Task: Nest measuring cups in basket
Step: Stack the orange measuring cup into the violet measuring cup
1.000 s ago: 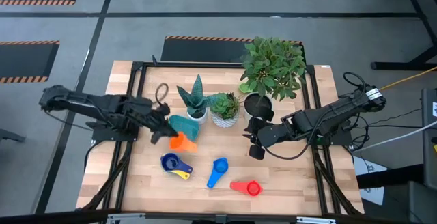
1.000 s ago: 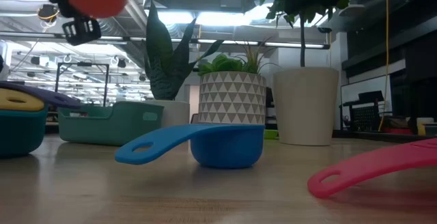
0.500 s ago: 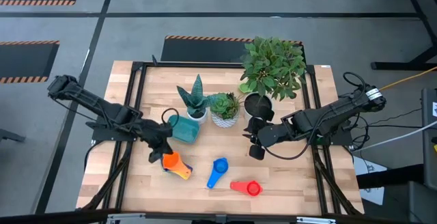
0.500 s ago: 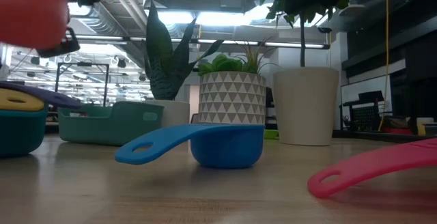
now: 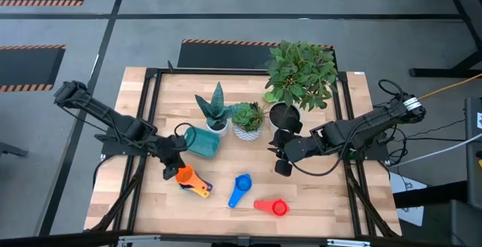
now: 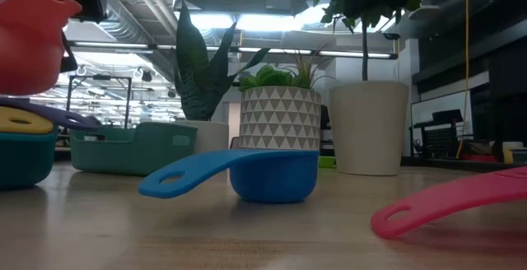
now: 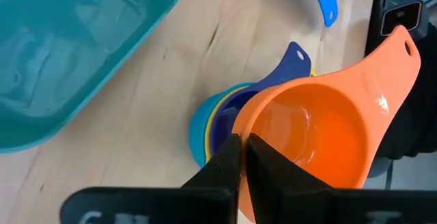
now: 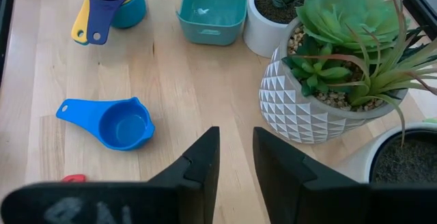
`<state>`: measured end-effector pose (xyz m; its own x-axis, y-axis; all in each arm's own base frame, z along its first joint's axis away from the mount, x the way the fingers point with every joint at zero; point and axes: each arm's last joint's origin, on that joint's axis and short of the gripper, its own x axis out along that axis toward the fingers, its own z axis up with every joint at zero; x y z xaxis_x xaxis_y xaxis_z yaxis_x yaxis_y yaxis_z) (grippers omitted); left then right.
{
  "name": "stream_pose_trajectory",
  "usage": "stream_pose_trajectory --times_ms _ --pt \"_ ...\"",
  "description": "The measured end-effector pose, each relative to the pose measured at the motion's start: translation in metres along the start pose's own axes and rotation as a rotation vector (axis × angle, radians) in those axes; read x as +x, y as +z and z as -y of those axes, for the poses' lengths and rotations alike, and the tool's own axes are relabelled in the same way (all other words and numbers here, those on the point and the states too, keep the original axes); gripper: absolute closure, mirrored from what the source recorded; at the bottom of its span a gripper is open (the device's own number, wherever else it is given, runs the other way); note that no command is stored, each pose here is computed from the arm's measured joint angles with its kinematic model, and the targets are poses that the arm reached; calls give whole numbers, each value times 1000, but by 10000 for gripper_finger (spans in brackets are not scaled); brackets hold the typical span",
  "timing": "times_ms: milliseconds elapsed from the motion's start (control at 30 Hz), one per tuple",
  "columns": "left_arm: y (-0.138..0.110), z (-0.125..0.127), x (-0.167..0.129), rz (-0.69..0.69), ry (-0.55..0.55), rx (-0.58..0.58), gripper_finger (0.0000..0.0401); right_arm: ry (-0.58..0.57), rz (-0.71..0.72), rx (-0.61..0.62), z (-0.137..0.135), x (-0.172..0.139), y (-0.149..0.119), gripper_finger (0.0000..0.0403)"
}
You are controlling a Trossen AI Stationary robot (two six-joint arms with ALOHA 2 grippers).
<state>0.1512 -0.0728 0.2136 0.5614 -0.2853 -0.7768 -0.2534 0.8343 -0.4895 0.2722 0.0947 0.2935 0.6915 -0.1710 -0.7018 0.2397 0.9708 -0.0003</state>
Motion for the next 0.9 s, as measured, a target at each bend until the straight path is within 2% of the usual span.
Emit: stream_pose_trajectory --times_ms 200,667,900 --pt "0 0 0 4 10 -57 391 1 0 0 0 0 0 309" --pt "-1 0 0 -12 6 -94 389 1 0 3 0 0 0 309" --pt "-1 0 0 -12 6 -94 360 1 0 3 0 0 0 309"
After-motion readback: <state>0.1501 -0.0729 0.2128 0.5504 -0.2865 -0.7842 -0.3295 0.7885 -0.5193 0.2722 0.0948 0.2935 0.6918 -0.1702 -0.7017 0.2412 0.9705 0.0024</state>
